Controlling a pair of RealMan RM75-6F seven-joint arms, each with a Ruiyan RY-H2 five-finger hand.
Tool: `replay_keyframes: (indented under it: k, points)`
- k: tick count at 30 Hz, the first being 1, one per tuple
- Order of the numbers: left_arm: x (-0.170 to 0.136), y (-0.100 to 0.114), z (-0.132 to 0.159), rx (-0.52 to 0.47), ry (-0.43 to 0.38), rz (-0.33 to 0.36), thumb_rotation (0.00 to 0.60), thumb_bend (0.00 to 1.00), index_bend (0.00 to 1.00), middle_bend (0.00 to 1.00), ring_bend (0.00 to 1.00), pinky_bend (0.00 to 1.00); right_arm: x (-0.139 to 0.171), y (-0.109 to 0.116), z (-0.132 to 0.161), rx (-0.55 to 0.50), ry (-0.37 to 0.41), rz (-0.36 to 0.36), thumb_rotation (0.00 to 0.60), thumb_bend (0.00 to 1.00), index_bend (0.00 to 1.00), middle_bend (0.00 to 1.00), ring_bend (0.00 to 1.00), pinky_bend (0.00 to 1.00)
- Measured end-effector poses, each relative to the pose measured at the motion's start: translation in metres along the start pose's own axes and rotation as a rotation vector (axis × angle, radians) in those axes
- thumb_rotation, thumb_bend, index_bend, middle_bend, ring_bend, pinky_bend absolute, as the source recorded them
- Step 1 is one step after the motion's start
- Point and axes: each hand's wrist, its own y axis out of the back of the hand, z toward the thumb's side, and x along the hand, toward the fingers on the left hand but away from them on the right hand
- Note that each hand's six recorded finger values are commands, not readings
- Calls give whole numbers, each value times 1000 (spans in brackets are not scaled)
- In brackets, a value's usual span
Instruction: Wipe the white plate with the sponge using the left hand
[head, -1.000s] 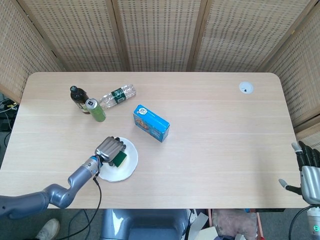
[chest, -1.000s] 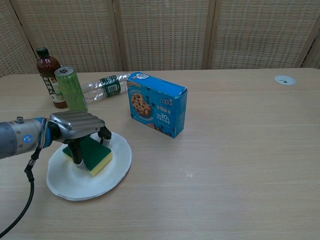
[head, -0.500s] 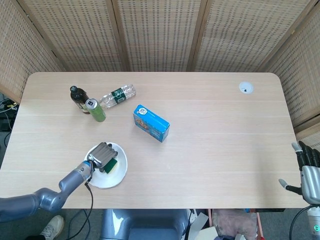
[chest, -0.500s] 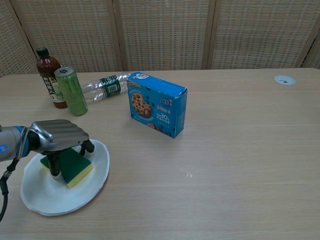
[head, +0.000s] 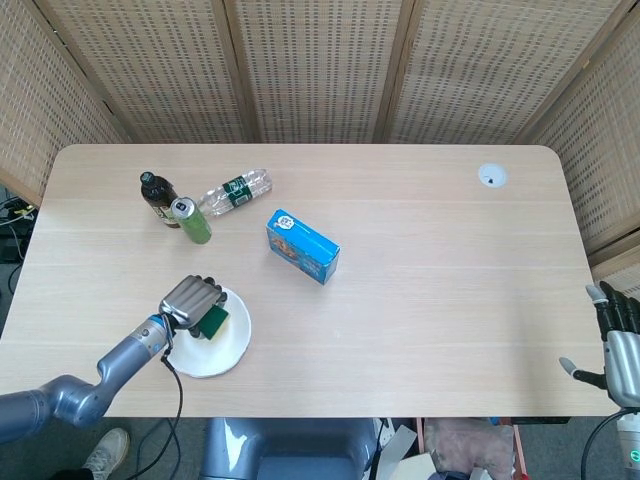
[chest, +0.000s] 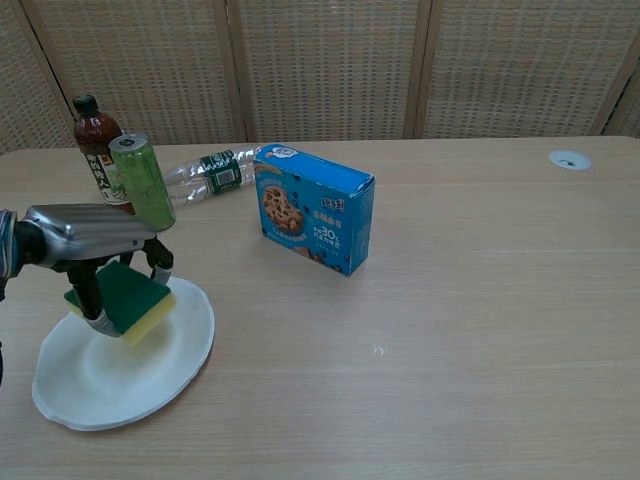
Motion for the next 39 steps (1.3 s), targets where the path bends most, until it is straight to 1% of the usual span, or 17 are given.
replay_keyframes:
  k: [4, 10, 16, 20, 24, 28, 31, 34, 39]
  points:
    - [-9, -10, -3, -12, -3, -63, 600, 131, 518, 413, 268, 364, 0, 1, -1, -3, -1, 1, 600, 0, 0, 0, 0, 0]
    - [-13, -27, -9, 16, 18, -113, 600, 138, 518, 413, 268, 364, 0, 1, 0, -7, 3, 3, 600, 0, 0, 0, 0, 0]
    - [-3, -40, -7, 23, 28, -126, 600, 138, 518, 413, 268, 364, 1, 2, 0, -10, 5, 2, 600, 0, 0, 0, 0, 0]
    - [7, -42, -4, 28, 32, -115, 600, 138, 518, 413, 268, 364, 0, 2, -1, -11, 3, 2, 600, 0, 0, 0, 0, 0]
    - [21, -37, -1, 21, 40, -90, 600, 138, 518, 413, 268, 364, 0, 3, -1, -15, 2, 4, 600, 0, 0, 0, 0, 0]
    - [37, -23, 5, 14, 46, -57, 600, 138, 518, 413, 268, 364, -1, 2, -2, -15, 0, 10, 600, 0, 0, 0, 0, 0]
    - [45, -16, 9, 4, 48, -48, 600, 143, 518, 413, 268, 364, -1, 2, -2, -11, 3, 9, 600, 0, 0, 0, 0, 0]
    - [53, -2, 16, -17, 46, -18, 600, 145, 518, 412, 268, 364, -1, 2, -2, -12, 0, 8, 600, 0, 0, 0, 0, 0]
    - [47, 13, 20, -29, 37, 25, 600, 145, 518, 413, 268, 364, -1, 1, -3, -12, -2, 11, 600, 0, 0, 0, 0, 0]
